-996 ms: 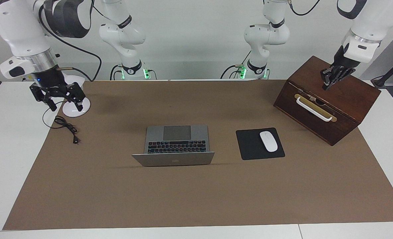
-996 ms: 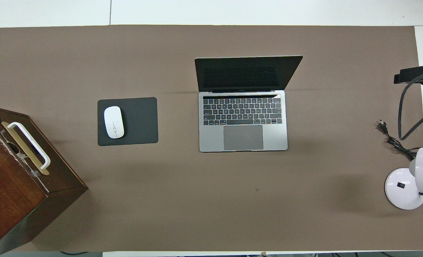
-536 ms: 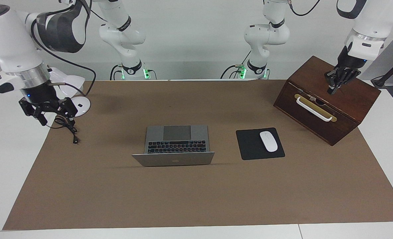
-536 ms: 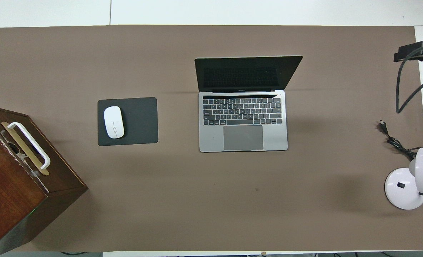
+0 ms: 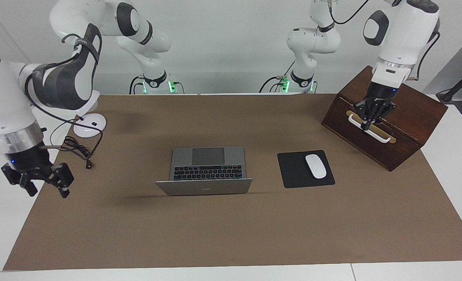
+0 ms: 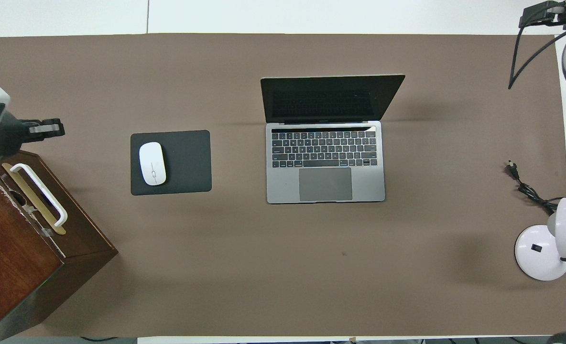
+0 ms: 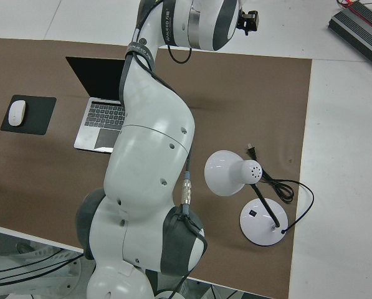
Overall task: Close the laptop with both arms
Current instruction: 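Raise the right gripper while the left gripper moves toward the mouse pad, then reach the right gripper over the laptop screen while the left gripper approaches the base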
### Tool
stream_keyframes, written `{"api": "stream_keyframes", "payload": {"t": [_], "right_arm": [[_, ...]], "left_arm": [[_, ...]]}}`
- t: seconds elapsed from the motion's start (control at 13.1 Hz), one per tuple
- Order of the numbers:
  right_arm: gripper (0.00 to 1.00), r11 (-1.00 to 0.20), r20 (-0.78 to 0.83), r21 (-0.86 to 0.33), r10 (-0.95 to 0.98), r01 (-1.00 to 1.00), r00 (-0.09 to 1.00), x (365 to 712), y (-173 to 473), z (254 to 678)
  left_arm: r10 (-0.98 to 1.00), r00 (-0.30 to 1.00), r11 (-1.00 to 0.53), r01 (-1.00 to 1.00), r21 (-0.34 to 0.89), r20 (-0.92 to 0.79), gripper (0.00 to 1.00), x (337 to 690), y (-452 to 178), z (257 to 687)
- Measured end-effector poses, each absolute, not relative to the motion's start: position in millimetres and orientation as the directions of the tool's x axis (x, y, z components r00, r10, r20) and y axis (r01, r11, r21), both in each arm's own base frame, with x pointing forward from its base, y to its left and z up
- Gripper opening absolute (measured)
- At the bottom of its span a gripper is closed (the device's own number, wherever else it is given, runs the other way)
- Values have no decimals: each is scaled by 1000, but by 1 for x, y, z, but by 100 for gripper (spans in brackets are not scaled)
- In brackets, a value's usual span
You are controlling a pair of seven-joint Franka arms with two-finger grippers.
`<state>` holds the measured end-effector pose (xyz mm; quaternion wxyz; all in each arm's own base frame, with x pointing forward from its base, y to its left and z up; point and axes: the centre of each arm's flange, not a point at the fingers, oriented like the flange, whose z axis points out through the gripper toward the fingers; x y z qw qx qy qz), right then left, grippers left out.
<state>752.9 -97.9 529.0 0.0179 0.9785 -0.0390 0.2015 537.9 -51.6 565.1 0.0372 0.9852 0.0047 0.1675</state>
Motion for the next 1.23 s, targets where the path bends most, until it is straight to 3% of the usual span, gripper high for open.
{"api": "stream_keyframes", "payload": {"t": [0.15,0.23,0.31,0.69,1.23], "right_arm": [[70,-997,455,20,-59,-77,888,777,-95,502],[70,-997,479,19,-54,-72,876,787,-92,489],[63,-998,498,20,-46,-65,866,796,-87,477],[1,-997,515,76,22,-20,857,808,-61,464],[1,-997,471,17,-55,-72,880,802,82,463]], "left_arm": [[-15,919,-994,-54,90,393,1,519,-75,542],[-32,908,-992,-79,97,417,1,510,-88,531],[-44,897,-990,-99,103,440,1,501,-98,521],[-78,843,-979,-165,118,532,1,476,-128,474],[-92,774,-958,-240,155,627,1,458,-201,384]]}}
